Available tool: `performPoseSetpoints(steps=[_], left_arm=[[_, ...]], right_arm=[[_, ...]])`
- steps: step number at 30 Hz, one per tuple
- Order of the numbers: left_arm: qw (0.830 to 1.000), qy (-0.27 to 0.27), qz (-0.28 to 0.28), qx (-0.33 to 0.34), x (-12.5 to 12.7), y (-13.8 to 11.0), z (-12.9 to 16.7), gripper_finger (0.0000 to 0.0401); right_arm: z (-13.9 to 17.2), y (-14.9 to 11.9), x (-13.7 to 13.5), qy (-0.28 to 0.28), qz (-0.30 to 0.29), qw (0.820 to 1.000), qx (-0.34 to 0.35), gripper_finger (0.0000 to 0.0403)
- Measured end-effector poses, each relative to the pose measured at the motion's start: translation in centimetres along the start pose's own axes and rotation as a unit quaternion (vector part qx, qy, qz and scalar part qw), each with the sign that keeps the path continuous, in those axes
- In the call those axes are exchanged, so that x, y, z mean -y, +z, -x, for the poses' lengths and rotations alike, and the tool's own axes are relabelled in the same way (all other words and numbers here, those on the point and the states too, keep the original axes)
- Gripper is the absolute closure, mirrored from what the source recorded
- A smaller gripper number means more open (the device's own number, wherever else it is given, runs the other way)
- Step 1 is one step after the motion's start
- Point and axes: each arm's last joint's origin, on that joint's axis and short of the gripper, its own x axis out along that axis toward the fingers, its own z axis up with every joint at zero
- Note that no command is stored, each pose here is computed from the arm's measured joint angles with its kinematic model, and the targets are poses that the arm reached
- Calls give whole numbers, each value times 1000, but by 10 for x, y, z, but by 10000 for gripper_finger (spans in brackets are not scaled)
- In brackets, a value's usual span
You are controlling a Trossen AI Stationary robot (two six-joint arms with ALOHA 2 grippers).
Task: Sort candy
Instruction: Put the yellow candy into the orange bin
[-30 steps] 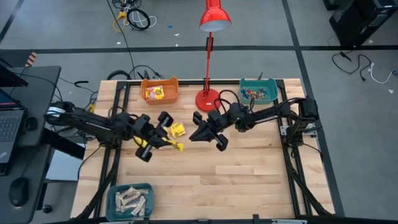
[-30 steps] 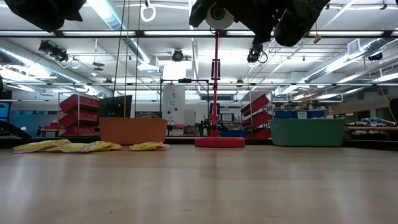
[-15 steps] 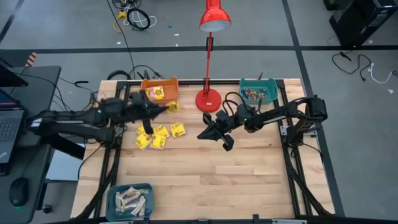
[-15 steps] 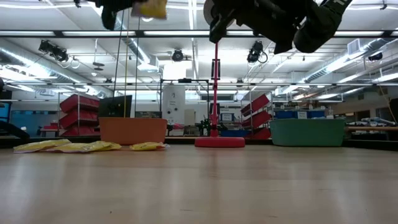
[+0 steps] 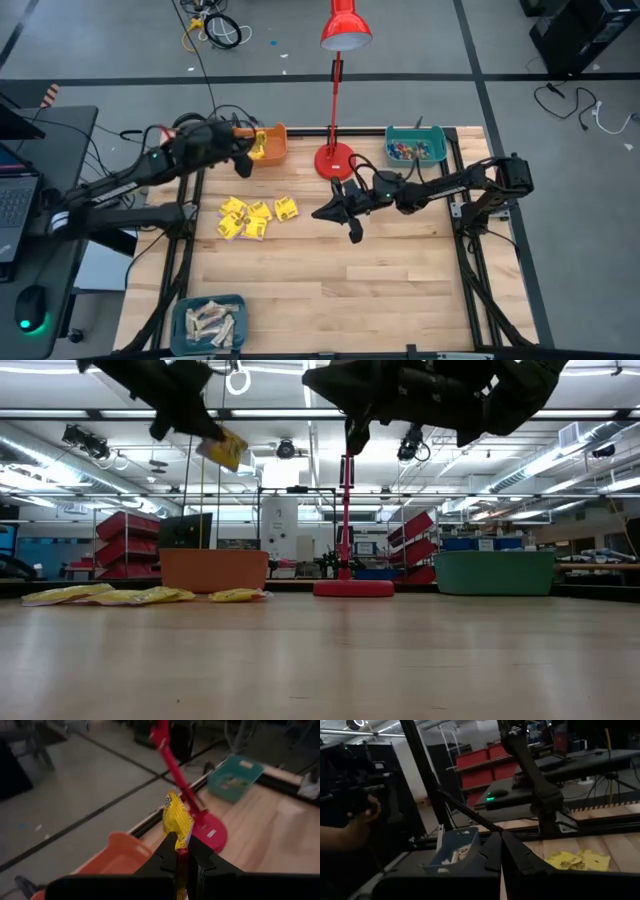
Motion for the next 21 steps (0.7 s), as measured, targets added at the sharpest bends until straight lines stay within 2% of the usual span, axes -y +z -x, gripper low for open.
performPoseSetpoints(steps=[5,12,18,21], left_arm=[[999,6,19,-49,-21,-5,-31,391],[989,-63,96,-98,-61,-16,-79,392],[975,-40,146,-162,-94,-39,-104,392],[969,-57,164,-174,-103,-46,-113,392]], right_arm=[[-1,-1,-1,-2,0,1000,-4,403],[-1,-5,-3,-4,-6,1000,-19,403],[-2,-6,-5,0,-3,1000,-20,403],[-2,-5,-5,0,-3,1000,-20,403]])
